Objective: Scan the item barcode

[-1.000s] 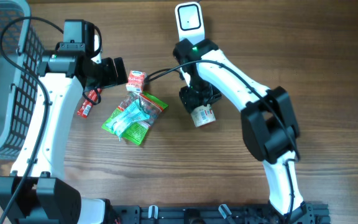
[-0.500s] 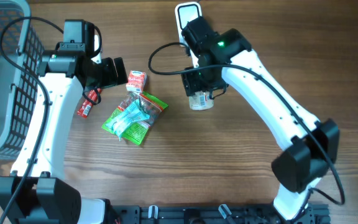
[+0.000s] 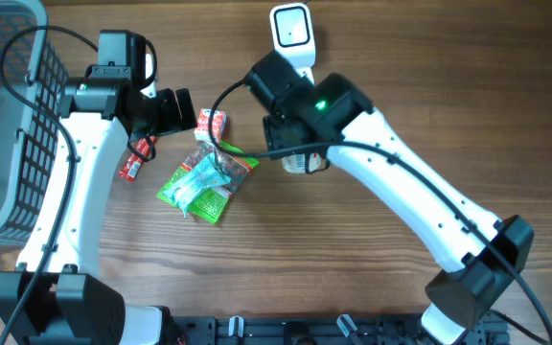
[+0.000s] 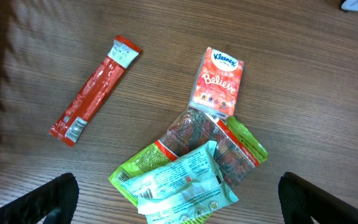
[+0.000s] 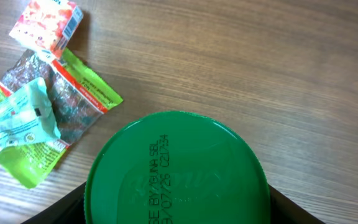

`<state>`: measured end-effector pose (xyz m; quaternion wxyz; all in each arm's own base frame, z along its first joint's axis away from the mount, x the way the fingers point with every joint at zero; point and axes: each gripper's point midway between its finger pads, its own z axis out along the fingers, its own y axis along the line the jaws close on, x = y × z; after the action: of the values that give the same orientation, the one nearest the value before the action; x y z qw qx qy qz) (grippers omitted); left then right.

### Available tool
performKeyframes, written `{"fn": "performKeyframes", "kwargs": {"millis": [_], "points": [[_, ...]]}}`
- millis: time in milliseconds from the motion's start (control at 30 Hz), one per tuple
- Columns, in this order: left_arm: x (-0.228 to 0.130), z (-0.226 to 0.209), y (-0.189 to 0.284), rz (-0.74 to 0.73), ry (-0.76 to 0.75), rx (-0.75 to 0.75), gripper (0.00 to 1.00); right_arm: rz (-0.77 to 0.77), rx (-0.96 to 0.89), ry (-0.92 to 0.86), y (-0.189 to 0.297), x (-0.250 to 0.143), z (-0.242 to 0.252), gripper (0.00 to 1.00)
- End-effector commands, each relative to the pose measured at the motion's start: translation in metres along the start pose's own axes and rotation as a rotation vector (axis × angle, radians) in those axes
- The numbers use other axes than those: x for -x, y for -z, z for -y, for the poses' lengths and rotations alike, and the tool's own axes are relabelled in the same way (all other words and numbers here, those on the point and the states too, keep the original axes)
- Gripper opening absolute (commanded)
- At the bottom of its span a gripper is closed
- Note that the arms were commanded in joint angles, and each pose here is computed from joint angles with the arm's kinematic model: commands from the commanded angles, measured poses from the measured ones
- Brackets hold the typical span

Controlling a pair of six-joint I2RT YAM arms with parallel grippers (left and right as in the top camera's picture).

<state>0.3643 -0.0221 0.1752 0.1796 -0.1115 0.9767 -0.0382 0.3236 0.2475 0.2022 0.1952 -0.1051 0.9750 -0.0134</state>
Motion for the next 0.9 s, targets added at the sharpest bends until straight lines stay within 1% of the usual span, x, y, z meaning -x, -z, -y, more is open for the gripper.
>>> {"fn": "performKeyframes", "kwargs": {"millis": [0, 233, 500, 700, 800, 867], "points": [[0.001, -0.001, 0.000, 0.003, 0.002, 0.005, 1.00, 0.125, -0.085, -0.052, 0.021, 0.012, 0.008, 0.51], [0.001, -0.001, 0.000, 0.003, 0.002, 0.005, 1.00, 0.131, -0.098, -0.031, 0.015, 0.008, 0.004, 0.52], [0.001, -0.001, 0.000, 0.003, 0.002, 0.005, 1.00, 0.101, -0.105, -0.026, -0.011, -0.013, 0.017, 0.52], [0.001, -0.001, 0.000, 0.003, 0.002, 0.005, 1.00, 0.109, 0.012, -0.036, -0.027, -0.031, 0.028, 0.53], [0.001, -0.001, 0.000, 0.003, 0.002, 0.005, 1.00, 0.117, 0.128, -0.029, -0.041, -0.037, 0.026, 0.53], [0.001, -0.001, 0.000, 0.003, 0.002, 0.005, 1.00, 0.132, 0.166, -0.028, -0.053, -0.040, 0.027, 0.53]]}}
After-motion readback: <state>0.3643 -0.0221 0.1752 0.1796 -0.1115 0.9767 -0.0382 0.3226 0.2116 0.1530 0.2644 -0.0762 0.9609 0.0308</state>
